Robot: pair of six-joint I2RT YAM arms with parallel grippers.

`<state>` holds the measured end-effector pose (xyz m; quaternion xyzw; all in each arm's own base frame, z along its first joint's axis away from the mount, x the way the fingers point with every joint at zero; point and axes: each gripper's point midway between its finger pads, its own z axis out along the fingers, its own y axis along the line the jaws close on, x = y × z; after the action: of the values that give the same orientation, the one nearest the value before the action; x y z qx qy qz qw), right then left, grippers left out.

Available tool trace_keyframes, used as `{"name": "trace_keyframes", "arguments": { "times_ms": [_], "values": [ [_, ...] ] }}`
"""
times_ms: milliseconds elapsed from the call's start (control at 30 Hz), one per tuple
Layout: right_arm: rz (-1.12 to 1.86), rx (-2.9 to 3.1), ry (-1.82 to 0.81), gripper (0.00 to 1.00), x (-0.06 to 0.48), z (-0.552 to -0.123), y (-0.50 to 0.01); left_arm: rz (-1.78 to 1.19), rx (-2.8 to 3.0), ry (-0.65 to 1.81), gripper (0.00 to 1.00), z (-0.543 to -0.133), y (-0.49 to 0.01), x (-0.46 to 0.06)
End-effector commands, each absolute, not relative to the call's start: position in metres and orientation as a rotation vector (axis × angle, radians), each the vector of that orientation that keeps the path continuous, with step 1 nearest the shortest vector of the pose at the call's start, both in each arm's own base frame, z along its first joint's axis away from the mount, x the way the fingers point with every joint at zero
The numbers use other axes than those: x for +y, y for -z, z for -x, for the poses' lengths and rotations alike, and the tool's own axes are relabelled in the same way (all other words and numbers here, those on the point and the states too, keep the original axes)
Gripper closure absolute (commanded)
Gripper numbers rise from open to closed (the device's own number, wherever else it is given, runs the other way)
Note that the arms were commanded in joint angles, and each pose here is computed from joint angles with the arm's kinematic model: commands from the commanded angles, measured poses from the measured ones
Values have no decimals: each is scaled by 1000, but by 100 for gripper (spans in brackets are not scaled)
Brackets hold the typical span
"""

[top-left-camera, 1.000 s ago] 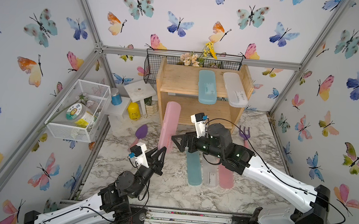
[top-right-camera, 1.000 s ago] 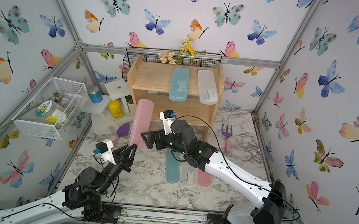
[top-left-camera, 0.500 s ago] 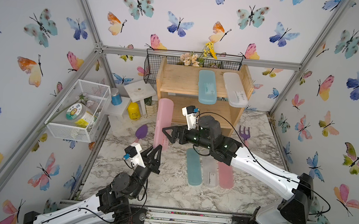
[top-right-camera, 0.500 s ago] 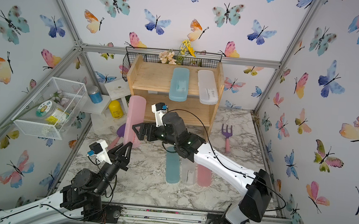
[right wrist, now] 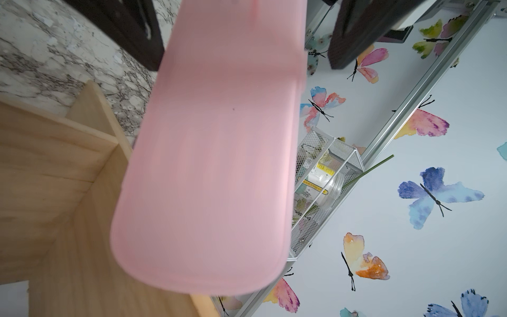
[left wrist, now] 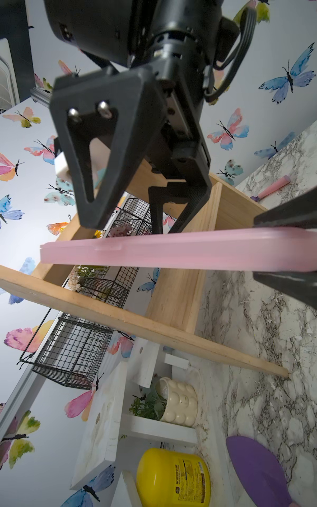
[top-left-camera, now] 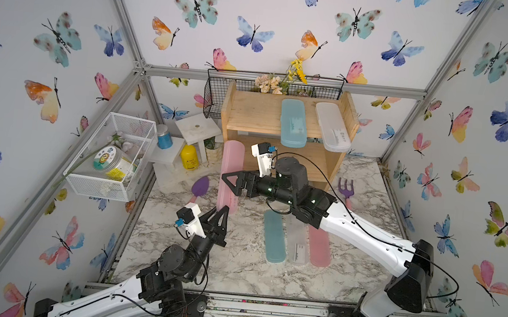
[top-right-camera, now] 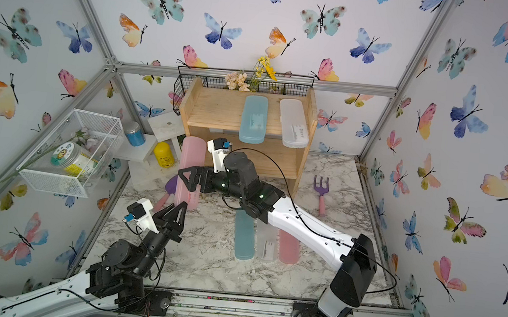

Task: Remove the pencil cases from the shelf
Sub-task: Pick up the pencil case from the shelf.

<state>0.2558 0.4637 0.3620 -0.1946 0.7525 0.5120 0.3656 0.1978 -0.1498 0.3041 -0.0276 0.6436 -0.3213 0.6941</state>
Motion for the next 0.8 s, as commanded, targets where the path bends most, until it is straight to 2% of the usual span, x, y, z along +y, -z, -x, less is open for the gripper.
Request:
{"name": "trace_keyframes", "arguments": {
  "times_ms": [0,367,600,667,700,733,767],
  "values": [
    [514,1957,-1315,1,475,-255,-360,92,1401,734,100,-196,-312,-144],
    [511,2009,-1252,2,483,-258,-345,99,1410,722,100,-196,-306,-141],
    [498,2031,-1219,22,478,-260,-334,105,1416,720,100,-195,-303,-138],
    [496,2034,-1213,24,477,-260,-332,107,1417,721,100,-195,-303,-138],
    [497,2035,-1210,24,477,-260,-332,108,1417,721,94,-195,-303,-137],
    [496,2036,-1206,24,476,-260,-331,106,1419,719,82,-195,-302,-137],
    [494,2037,-1195,24,474,-260,-331,109,1420,721,65,-195,-303,-137]
  ]
}}
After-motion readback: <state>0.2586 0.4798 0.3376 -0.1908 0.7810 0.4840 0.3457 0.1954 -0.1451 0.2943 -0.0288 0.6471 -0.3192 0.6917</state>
